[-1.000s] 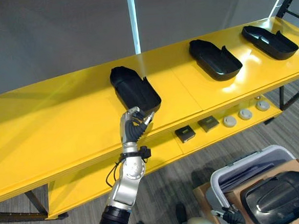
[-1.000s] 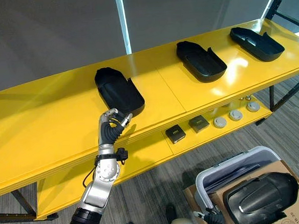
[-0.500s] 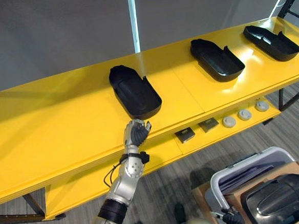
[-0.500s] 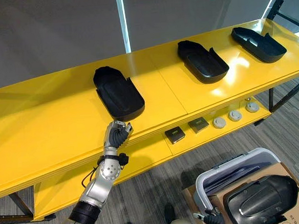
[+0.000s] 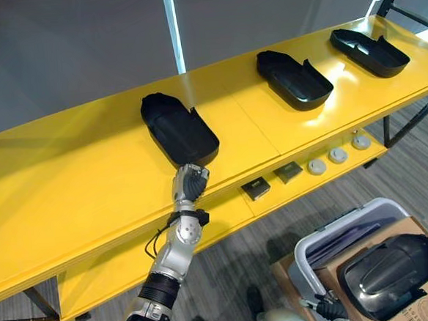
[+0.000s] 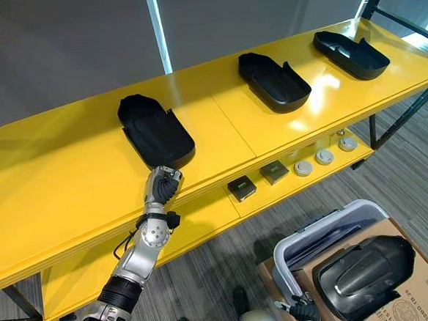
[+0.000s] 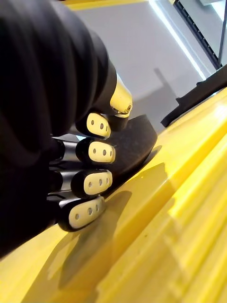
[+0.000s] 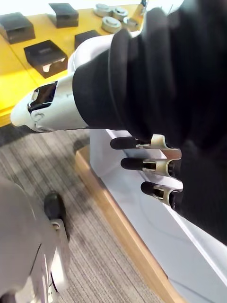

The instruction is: Walk over and take plastic housings, then place them on the shelf

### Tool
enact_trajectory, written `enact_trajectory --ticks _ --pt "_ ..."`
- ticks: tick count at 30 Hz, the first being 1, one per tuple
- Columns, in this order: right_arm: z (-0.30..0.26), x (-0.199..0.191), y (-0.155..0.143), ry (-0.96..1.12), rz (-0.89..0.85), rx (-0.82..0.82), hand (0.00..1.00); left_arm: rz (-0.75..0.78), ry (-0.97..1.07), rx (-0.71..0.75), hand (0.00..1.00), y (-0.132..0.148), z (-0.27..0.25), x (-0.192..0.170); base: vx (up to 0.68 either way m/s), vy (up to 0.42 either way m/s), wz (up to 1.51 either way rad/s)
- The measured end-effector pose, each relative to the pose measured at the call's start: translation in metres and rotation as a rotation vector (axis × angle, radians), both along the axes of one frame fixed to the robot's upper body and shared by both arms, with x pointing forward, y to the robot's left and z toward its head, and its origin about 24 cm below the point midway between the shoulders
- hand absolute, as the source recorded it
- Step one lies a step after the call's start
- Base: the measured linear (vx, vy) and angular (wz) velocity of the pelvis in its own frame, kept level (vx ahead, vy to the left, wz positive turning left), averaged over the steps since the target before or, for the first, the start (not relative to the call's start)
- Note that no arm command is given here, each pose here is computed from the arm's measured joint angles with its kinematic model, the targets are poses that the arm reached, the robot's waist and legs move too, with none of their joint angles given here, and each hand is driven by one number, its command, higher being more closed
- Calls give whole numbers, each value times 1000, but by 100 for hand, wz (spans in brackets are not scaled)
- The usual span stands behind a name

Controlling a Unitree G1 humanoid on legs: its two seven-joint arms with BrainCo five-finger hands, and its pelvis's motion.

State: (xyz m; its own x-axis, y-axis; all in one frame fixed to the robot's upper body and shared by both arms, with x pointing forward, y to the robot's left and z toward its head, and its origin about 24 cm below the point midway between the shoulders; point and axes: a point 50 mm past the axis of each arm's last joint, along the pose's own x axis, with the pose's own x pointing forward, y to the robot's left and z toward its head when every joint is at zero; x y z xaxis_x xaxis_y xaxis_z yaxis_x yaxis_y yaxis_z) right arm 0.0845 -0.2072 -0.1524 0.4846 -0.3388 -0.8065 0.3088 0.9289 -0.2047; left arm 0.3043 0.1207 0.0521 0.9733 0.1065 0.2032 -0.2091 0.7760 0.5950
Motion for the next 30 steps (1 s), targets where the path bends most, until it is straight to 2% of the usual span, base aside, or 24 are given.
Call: enact_trajectory --ticks 15,24,27,30 --pt "0 1 2 -4 -2 3 0 120 -37 -36 100 16 12 13 2 4 -1" --pt "0 5 3 -11 -5 6 0 122 -75 -78 100 13 20 12 0 1 1" --pt "1 6 3 -14 -6 5 0 109 -149 -112 100 12 33 1 1 0 11" --pt "-1 2 3 6 -10 4 0 82 -313 -189 100 14 63 -20 -7 5 25"
